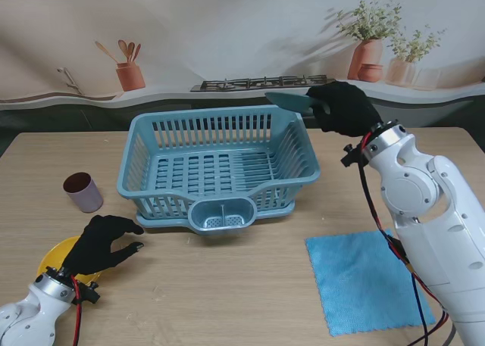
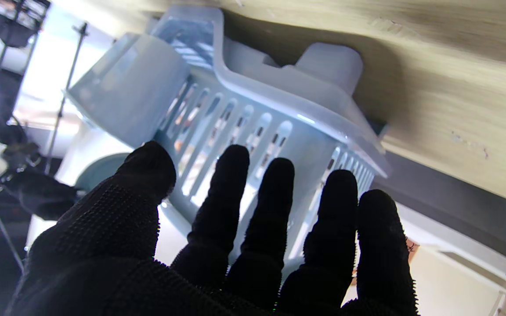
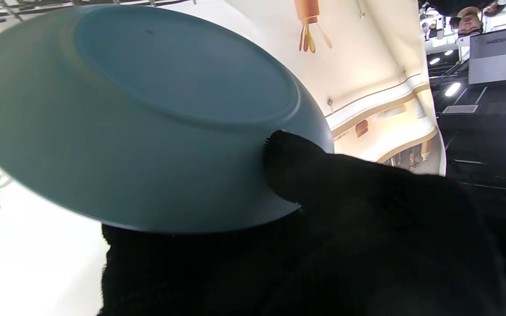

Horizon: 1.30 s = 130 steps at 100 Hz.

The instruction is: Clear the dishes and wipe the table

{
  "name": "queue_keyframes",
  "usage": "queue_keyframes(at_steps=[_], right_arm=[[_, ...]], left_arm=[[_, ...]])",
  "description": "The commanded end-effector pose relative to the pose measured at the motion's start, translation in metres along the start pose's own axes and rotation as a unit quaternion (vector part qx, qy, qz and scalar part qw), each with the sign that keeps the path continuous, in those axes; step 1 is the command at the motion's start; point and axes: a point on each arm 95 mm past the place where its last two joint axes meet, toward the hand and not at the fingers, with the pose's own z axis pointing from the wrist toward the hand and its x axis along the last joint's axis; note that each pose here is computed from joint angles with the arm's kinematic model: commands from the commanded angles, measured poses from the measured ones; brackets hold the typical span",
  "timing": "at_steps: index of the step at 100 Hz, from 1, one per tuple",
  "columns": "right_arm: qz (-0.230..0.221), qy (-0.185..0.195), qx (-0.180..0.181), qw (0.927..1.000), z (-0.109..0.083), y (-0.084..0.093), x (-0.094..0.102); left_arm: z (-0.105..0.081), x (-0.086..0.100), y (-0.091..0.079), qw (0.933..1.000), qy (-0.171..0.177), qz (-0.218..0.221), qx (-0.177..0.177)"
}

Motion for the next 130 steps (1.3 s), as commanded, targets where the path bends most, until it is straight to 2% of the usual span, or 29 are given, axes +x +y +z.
queue_keyframes(at_steps=[1,39,71,102,130], right_arm=[[0.001,0.015,0.000,0.9999,0.006,0.004,0.012],[0.052,0.032,0.047,0.9970,0.015,-0.021,0.047],[0.093,0.036,0.089,0.9910,0.009,-0.039,0.067],[0.109,0.035,0.126,0.9855,0.005,-0.052,0.073],[0.126,0.009,0.147,0.9810,0.008,-0.065,0.071]], left_arm=[[0.001,0.001,0.000,1.0000,0.002,0.000,-0.005],[0.000,0.001,0.000,1.0000,0.000,0.004,-0.004],[-0.002,0.002,0.000,1.0000,-0.001,0.003,-0.006],[-0.003,0.003,0.000,1.0000,-0.001,0.004,0.000],[-0.004,0.004,0.000,1.0000,0.000,0.005,0.002]])
